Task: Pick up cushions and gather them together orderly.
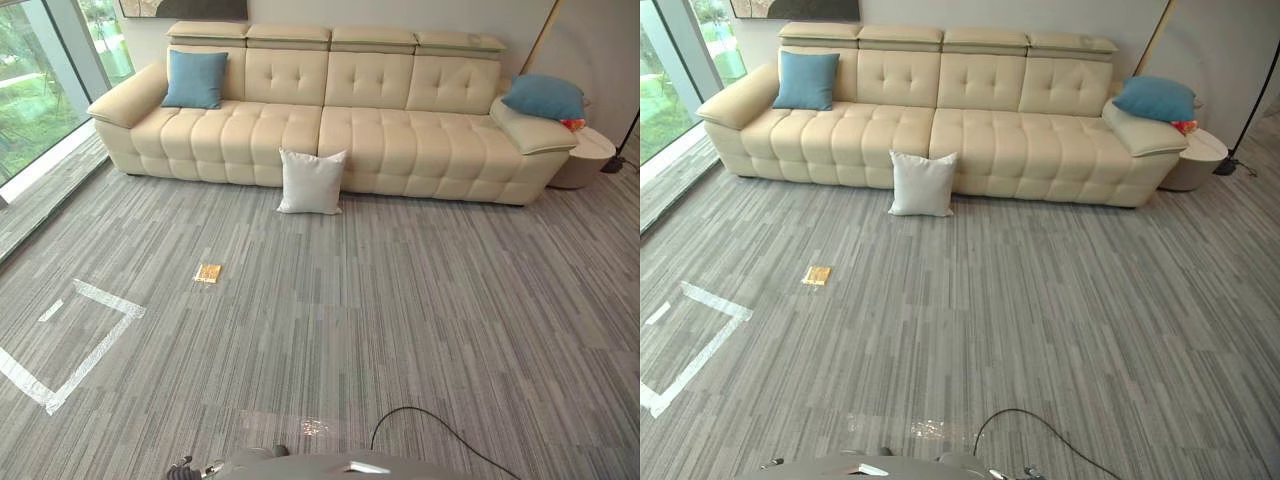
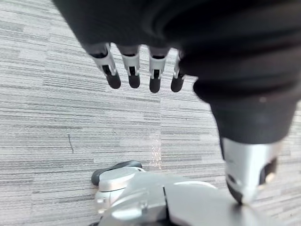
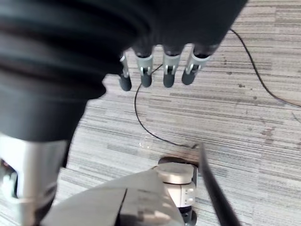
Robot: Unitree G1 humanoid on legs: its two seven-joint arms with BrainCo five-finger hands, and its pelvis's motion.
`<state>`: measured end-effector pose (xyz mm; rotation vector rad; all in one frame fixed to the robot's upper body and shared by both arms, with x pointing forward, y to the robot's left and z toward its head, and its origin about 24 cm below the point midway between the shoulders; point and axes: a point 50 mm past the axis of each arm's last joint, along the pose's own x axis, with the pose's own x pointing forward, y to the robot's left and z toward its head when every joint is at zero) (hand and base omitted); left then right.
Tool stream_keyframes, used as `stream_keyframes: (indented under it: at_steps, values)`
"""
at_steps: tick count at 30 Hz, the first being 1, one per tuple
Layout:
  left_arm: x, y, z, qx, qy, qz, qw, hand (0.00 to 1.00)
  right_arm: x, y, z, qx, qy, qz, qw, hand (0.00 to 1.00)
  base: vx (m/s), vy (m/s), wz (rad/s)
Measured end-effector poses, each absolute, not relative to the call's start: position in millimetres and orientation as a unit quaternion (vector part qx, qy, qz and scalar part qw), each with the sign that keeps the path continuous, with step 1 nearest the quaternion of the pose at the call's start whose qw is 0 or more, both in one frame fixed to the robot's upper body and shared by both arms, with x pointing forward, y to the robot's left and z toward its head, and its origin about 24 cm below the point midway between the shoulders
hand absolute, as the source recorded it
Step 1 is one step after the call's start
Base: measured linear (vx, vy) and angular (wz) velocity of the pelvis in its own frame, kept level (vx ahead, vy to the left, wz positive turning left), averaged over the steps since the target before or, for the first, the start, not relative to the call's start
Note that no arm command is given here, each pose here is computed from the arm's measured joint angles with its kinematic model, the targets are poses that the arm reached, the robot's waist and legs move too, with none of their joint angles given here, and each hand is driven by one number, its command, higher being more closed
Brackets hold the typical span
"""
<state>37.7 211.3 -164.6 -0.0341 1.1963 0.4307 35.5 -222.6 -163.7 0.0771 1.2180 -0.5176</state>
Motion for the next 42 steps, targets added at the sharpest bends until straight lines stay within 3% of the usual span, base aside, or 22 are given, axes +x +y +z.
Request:
stream_keyframes:
  at_steps: [32,42]
  values:
    - [57.8,208.0,-165.3,0.007,0.551,0.170,0.817,0.00,76.3,-228.9,-160.0,-0.006,0.548,-0.206,0.811,0.00,0.02,-0.019,-0.15]
    - [78.9,214.8,-158.7,0.018,0.521,0.169,0.837,0.00,83.7,-223.8,-153.7,-0.008,0.516,-0.207,0.831,0.00,0.11,0.033,0.18]
